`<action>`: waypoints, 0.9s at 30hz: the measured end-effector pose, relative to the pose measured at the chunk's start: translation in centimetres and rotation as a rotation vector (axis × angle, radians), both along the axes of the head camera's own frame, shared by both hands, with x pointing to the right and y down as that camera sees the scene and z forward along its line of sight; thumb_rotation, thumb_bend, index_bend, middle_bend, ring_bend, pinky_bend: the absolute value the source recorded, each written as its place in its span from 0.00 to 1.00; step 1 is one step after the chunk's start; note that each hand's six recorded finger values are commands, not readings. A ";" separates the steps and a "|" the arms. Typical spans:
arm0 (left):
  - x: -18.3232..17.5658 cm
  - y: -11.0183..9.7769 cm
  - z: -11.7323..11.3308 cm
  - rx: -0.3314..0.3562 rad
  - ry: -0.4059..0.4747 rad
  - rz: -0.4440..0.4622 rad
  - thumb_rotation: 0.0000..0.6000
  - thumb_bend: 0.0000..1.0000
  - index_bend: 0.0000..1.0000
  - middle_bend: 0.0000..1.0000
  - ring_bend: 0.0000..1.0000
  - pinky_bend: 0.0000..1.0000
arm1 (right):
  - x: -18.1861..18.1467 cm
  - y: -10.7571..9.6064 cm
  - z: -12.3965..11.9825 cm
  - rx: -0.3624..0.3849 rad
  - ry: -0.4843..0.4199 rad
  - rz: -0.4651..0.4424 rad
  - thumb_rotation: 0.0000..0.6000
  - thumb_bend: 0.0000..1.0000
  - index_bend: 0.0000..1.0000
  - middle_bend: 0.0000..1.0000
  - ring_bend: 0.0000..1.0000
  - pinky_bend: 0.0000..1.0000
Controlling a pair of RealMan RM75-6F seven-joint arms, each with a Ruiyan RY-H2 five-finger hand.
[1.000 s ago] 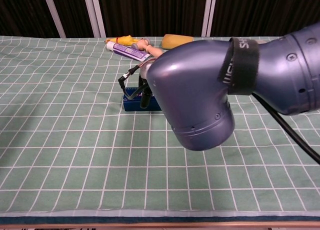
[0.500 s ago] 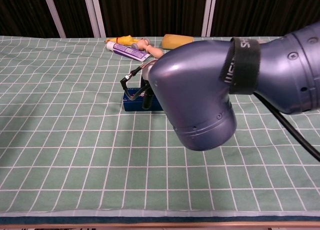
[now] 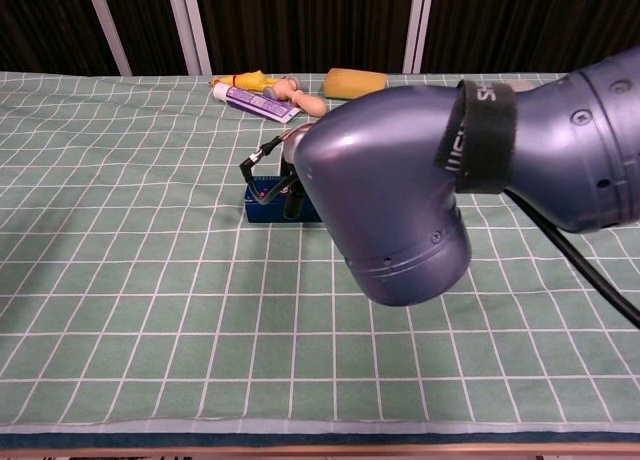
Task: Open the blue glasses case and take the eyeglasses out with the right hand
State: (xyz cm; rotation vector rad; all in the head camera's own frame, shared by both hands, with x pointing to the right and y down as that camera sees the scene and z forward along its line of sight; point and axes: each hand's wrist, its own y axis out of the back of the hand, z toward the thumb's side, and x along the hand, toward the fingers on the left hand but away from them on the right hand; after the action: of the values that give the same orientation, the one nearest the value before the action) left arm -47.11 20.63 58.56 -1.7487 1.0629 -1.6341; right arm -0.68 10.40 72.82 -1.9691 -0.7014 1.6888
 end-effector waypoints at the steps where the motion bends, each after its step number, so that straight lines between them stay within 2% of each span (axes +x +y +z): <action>1: 0.0 0.0 0.0 0.000 0.000 0.000 1.00 0.00 0.00 0.00 0.00 0.00 | 0.0 0.0 0.0 0.000 -0.001 0.001 1.00 0.58 0.28 0.00 0.00 0.24; 11: 0.0 0.0 0.0 -0.001 0.002 -0.003 1.00 0.00 0.00 0.00 0.00 0.00 | 0.0 -0.1 -0.3 0.003 -0.011 0.004 1.00 0.69 0.24 0.00 0.00 0.24; 20: -0.1 0.0 0.0 -0.004 0.004 -0.008 1.00 0.00 0.00 0.00 0.00 0.00 | 0.4 -0.2 0.1 -0.009 -0.004 0.013 1.00 0.89 0.21 0.00 0.00 0.24; 27: -0.1 0.0 -0.1 -0.002 0.005 -0.010 1.00 0.00 0.00 0.00 0.00 0.00 | 0.4 -0.2 0.2 -0.011 -0.007 0.016 1.00 0.88 0.20 0.00 0.00 0.24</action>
State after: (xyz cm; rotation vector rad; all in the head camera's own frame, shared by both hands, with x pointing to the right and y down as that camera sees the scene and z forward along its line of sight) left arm -47.22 20.65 58.50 -1.7530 1.0746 -1.6385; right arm -0.28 10.18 73.01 -1.9831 -0.7133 1.6989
